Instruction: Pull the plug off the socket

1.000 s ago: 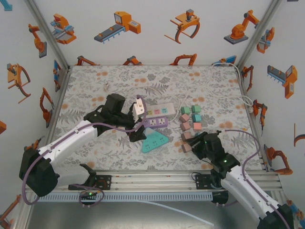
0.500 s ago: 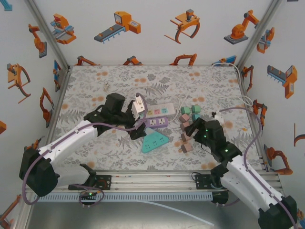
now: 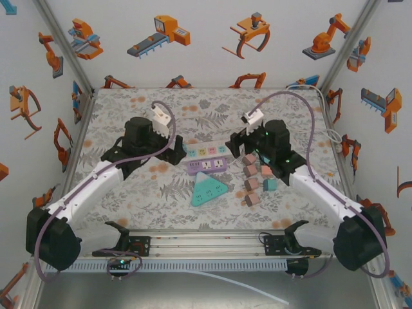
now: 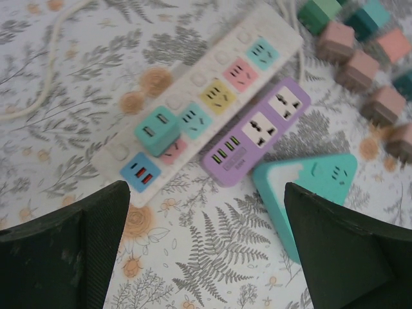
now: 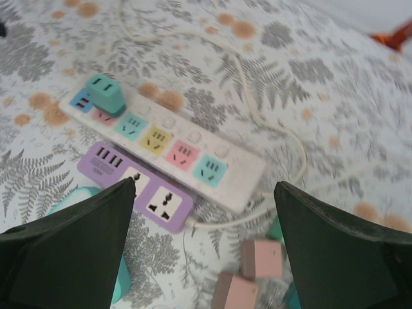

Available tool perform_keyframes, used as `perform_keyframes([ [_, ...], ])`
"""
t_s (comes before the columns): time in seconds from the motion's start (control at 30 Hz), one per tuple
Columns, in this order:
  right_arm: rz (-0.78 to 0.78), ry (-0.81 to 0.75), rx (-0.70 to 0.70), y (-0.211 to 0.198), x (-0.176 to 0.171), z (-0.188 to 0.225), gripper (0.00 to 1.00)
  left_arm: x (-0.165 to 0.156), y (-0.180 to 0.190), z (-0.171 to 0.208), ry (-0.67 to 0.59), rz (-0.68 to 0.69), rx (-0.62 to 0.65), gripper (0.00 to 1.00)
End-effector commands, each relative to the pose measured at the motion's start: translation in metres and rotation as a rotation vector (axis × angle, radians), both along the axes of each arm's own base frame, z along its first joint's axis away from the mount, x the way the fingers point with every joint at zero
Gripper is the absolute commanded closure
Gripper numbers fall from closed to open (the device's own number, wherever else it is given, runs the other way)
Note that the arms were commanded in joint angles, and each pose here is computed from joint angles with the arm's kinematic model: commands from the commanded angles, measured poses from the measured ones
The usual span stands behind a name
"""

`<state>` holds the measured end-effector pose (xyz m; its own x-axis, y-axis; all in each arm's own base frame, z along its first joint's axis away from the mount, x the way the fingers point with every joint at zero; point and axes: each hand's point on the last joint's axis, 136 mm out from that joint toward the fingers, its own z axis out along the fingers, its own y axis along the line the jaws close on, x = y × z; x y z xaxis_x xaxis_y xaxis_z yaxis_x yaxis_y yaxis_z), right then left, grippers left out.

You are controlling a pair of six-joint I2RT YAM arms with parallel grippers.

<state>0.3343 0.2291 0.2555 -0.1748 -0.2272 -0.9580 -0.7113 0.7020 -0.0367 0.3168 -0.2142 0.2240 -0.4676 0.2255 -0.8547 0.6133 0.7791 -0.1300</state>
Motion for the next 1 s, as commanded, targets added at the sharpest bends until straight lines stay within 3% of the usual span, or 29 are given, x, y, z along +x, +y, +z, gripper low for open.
perform_keyframes([
  [0.0, 0.303, -0.192, -0.062, 0.037, -0.013, 0.026, 0.21, 0.014, 0.03, 0.008, 0.031, 0.199, -0.1, 0.03],
  [0.2, 0.558, -0.259, -0.075, 0.076, -0.012, 0.028, 0.22, 0.032, 0.075, -0.012, 0.156, 0.442, -0.159, 0.02],
  [0.37, 0.645, -0.287, -0.212, 0.106, -0.003, 0.003, 0.2, 0.043, 0.108, -0.043, 0.263, 0.631, -0.173, 0.05],
  [0.67, 0.887, -0.199, -0.437, 0.159, -0.003, -0.063, 0.2, 0.07, 0.108, -0.081, 0.338, 0.69, -0.198, 0.17],
  [0.97, 0.967, -0.106, -0.439, 0.193, 0.007, -0.112, 0.24, 0.082, 0.093, -0.116, 0.435, 0.65, -0.186, 0.22],
])
